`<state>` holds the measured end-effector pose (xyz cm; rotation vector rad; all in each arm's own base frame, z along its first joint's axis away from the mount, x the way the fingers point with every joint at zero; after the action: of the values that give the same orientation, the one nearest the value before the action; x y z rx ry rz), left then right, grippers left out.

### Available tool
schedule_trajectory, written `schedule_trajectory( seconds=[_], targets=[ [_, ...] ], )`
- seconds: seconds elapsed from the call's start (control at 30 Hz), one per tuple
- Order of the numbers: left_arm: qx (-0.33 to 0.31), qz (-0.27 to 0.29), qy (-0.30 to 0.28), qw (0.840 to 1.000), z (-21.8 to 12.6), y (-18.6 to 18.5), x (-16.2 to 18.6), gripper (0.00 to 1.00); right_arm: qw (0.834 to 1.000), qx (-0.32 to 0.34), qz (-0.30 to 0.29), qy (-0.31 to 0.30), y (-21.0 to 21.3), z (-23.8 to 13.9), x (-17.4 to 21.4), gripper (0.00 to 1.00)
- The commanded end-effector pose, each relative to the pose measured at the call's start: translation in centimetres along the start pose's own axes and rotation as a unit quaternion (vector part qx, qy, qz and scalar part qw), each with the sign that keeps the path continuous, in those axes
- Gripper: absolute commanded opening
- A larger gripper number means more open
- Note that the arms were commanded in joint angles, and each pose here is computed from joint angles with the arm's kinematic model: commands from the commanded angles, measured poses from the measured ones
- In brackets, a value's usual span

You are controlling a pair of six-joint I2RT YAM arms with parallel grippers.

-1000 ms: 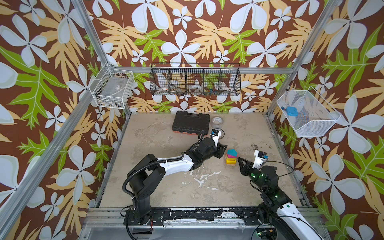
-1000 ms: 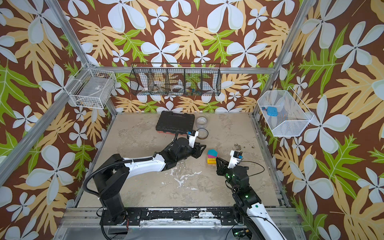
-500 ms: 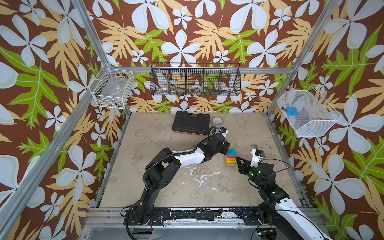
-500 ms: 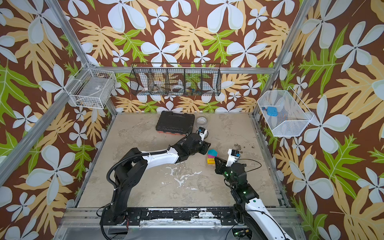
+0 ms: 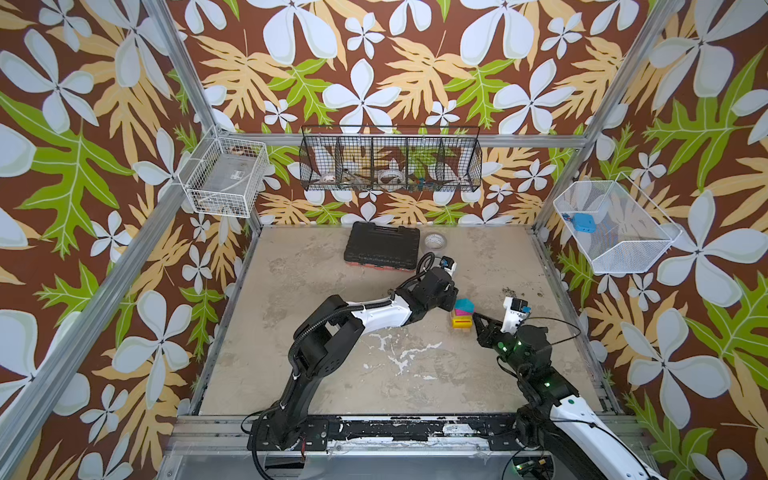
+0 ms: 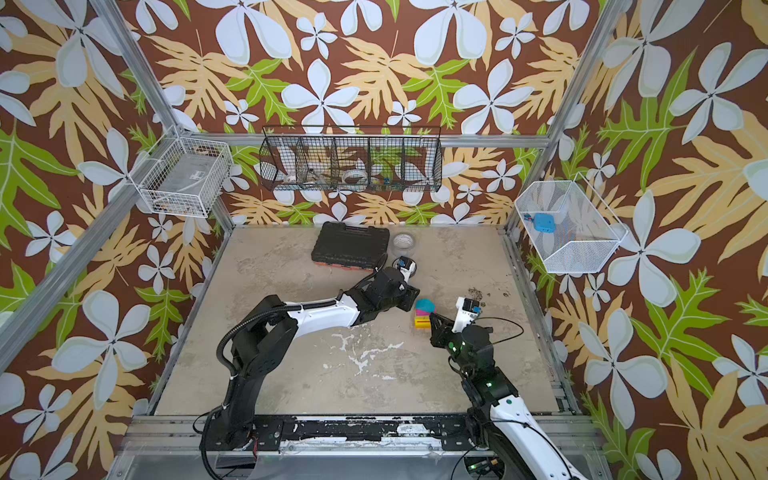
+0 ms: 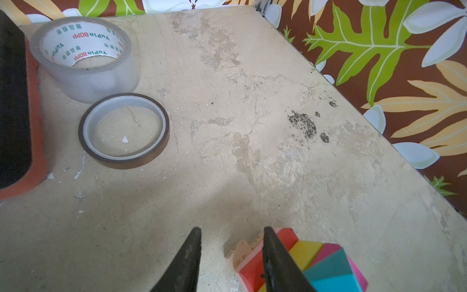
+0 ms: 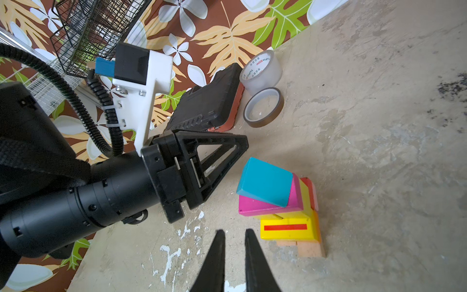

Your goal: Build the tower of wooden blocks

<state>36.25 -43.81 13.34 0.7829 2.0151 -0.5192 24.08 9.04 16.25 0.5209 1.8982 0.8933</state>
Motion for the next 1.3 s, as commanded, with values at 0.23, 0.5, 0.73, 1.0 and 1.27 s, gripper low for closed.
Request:
schedule_trajectory(
  seconds=[0.23,0.5,0.73,1.0,1.27],
  targets=[
    [0.022,0.006,-0.008,1.000,-0.4,-0.7,-0.1,0.40,1.000,-0.001,-0.005,-0.014,0.4,-0.1,-0.6,0.17],
    [0.030,0.005,-0.012,0.999,-0.7,-1.2,-0.1,0.39,1.000,0.002,-0.006,-0.016,0.3,-0.1,-0.7,0.17],
    [0.032,0.006,-0.012,0.999,-0.8,-1.4,0.0,0.38,1.000,0.007,-0.005,-0.017,0.1,-0.1,-0.7,0.18],
    [0.033,0.007,-0.015,0.999,-1.1,-1.6,0.0,0.37,1.000,0.019,-0.002,-0.014,-0.3,0.2,-0.6,0.18],
    [0.034,0.007,-0.019,0.999,-1.6,-1.7,-0.2,0.36,0.999,0.035,0.001,-0.004,-0.7,0.9,-0.4,0.17]
  ],
)
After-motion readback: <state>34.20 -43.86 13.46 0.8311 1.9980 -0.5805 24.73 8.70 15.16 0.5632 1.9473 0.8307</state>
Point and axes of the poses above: each gripper's point midway between its finger pads, its own z axis out along the fingers, its own y axis along the line the jaws close on, x = y × z, the point moved 3 cm from there along -z, back along the fingers, and after that the axes turned 14 degrees about z, right-handed, at the moved point
